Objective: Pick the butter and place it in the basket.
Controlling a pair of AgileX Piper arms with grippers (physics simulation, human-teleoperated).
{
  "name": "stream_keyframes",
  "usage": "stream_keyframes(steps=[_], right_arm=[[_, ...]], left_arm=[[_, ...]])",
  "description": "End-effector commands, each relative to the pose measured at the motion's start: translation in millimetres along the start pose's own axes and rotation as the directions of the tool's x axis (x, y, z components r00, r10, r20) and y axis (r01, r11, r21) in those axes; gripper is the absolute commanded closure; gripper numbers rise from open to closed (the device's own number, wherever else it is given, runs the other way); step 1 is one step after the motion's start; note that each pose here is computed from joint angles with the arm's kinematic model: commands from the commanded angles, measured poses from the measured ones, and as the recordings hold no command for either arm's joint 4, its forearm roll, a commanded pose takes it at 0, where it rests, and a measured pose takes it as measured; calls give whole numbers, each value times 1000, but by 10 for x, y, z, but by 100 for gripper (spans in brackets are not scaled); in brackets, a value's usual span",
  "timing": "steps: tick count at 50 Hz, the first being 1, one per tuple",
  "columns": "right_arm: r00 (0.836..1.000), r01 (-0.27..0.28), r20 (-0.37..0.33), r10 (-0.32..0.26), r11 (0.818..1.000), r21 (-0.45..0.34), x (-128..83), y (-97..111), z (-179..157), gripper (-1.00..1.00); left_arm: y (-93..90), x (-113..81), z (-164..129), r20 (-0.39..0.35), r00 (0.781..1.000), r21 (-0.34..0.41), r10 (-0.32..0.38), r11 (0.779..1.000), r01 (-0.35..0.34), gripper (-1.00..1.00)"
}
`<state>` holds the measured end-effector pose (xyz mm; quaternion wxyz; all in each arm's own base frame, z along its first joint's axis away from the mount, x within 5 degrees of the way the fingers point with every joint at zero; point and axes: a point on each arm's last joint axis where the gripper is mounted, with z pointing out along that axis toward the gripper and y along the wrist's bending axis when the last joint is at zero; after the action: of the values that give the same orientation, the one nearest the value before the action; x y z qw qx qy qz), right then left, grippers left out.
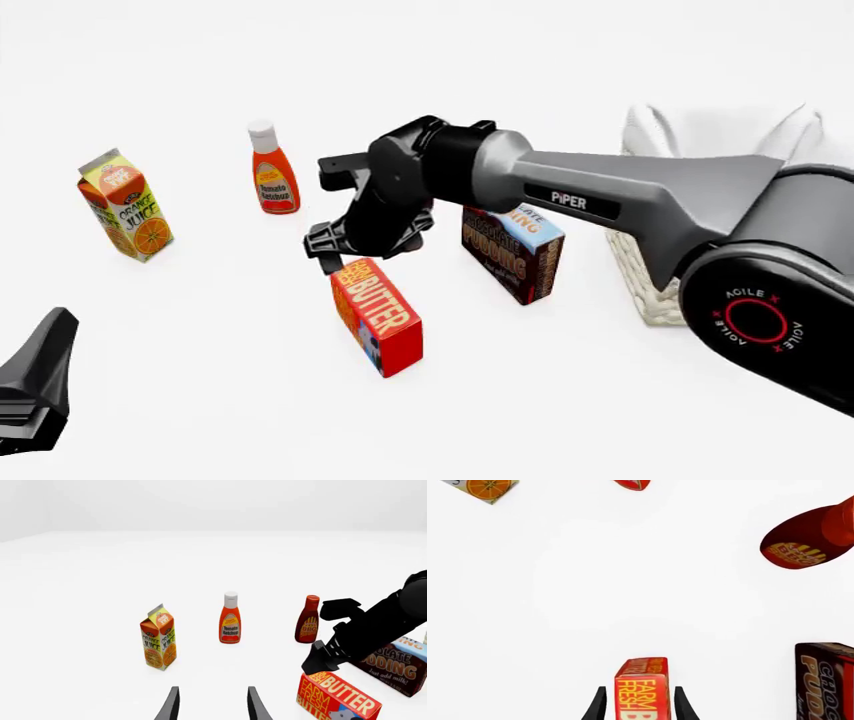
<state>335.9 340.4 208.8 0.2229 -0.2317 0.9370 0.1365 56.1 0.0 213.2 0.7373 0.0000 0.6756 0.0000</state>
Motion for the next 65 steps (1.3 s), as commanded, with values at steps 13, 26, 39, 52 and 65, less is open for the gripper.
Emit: stream_keyframes(steps=[13, 26, 39, 52, 65], right_arm=[[1000, -19, -18, 19, 1000, 0, 105, 24, 164, -100], [999, -26, -24, 26, 1000, 1, 156, 27, 198, -100], [999, -35, -33, 35, 999, 2, 208, 31, 263, -100], [998, -44, -38, 45, 999, 5, 244, 10, 332, -100], [998, -50, -48, 50, 999, 8, 282, 14, 439, -100]], left_arm=[[0, 0, 0, 0, 1000, 0, 0, 1000, 0, -100], [0, 0, 0, 0, 1000, 0, 0, 1000, 0, -100], [0, 0, 0, 0, 1000, 0, 0, 1000, 0, -100], [0, 0, 0, 0, 1000, 0, 0, 1000, 0, -100], [0, 0, 0, 0, 1000, 0, 0, 1000, 0, -100]])
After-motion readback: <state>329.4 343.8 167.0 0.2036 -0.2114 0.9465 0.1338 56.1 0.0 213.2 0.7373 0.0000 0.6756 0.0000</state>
